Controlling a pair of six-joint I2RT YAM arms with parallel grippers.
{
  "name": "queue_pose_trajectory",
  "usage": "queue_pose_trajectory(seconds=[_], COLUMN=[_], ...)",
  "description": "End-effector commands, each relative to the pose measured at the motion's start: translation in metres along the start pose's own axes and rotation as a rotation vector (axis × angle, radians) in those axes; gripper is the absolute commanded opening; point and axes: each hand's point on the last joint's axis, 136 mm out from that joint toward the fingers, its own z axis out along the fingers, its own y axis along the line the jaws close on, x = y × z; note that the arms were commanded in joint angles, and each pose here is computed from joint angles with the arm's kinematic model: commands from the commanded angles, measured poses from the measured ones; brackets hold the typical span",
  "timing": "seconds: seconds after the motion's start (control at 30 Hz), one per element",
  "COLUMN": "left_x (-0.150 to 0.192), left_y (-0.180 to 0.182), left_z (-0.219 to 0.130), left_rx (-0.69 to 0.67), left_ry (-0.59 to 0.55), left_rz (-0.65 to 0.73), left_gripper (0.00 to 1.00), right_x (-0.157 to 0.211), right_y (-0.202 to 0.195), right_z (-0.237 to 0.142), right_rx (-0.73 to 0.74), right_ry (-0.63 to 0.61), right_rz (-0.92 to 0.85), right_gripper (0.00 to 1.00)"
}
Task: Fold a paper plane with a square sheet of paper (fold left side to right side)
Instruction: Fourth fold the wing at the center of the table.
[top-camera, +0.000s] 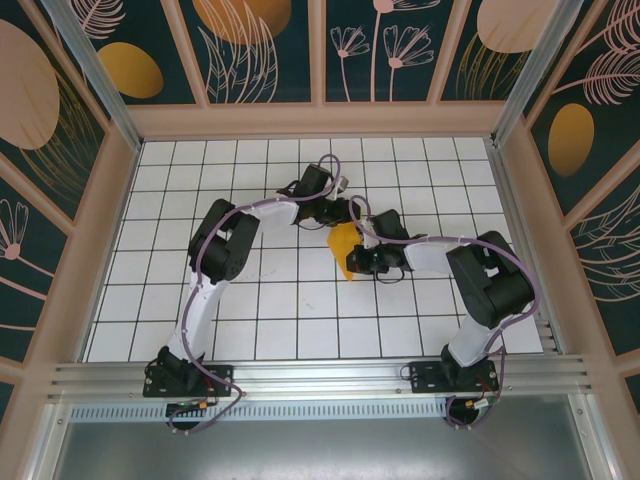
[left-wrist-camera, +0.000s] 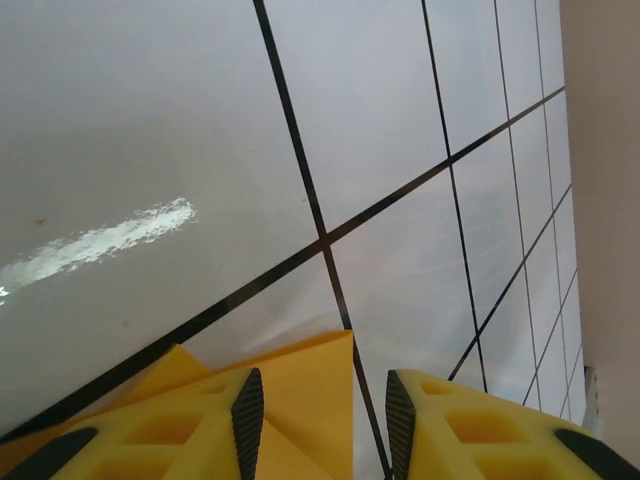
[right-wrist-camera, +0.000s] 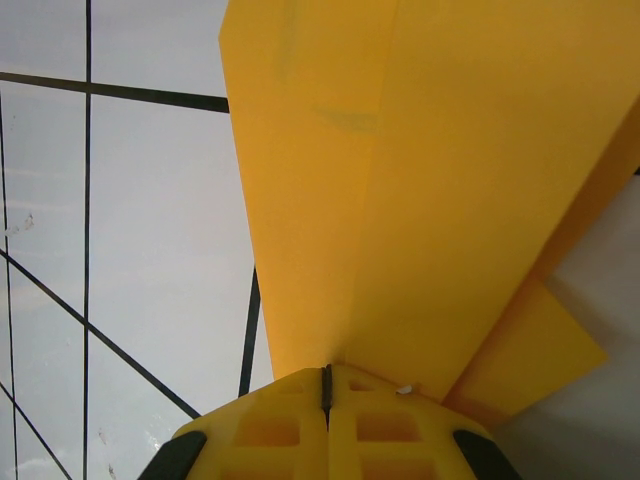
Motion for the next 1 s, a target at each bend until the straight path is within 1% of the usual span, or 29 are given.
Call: queue_pose_trajectory(seconds=[0.0, 0.13, 0.23, 0.33, 0.57, 0.87, 0.97], left_x=[-0.007, -0.013, -0.017, -0.022, -0.034, -0.065, -0.073], left_y=[0.022, 0.028, 0.038, 0.053, 0.072, 0.069, 0.061], left_z=[0.002, 0.004, 0.005, 0.004, -0.005, -0.010, -0.017], left_rx=[-0.060, -0.060, -0.094, -0.173, -0.317, -0.306, -0.270], left_ry=[-0.016, -0.019, -0.021, -0.036, -0.090, -0.141, -0.146], left_rz=[-0.016, -0.020, -0.030, -0.031, 0.010, 0.004, 0.008], left_gripper=[0.41, 0.41, 0.41, 0.40, 0.40, 0.41, 0.41], right_x=[0.037, 0.038, 0.039, 0.039, 0.040, 0.043, 0.043], right_y=[-0.038, -0.038, -0.039, -0.041, -0.040, -0.033, -0.030], right_z=[0.009, 0.009, 0.009, 0.008, 0.008, 0.009, 0.010], right_rx=[0.136, 0.134, 0.144, 0.155, 0.154, 0.124, 0.102], right_ry=[0.118, 0.121, 0.127, 0.129, 0.130, 0.137, 0.134], right_rz=[0.055, 0.055, 0.054, 0.050, 0.047, 0.028, 0.020], right_gripper=[0.00, 0.00, 0.00, 0.00, 0.00, 0.00, 0.00])
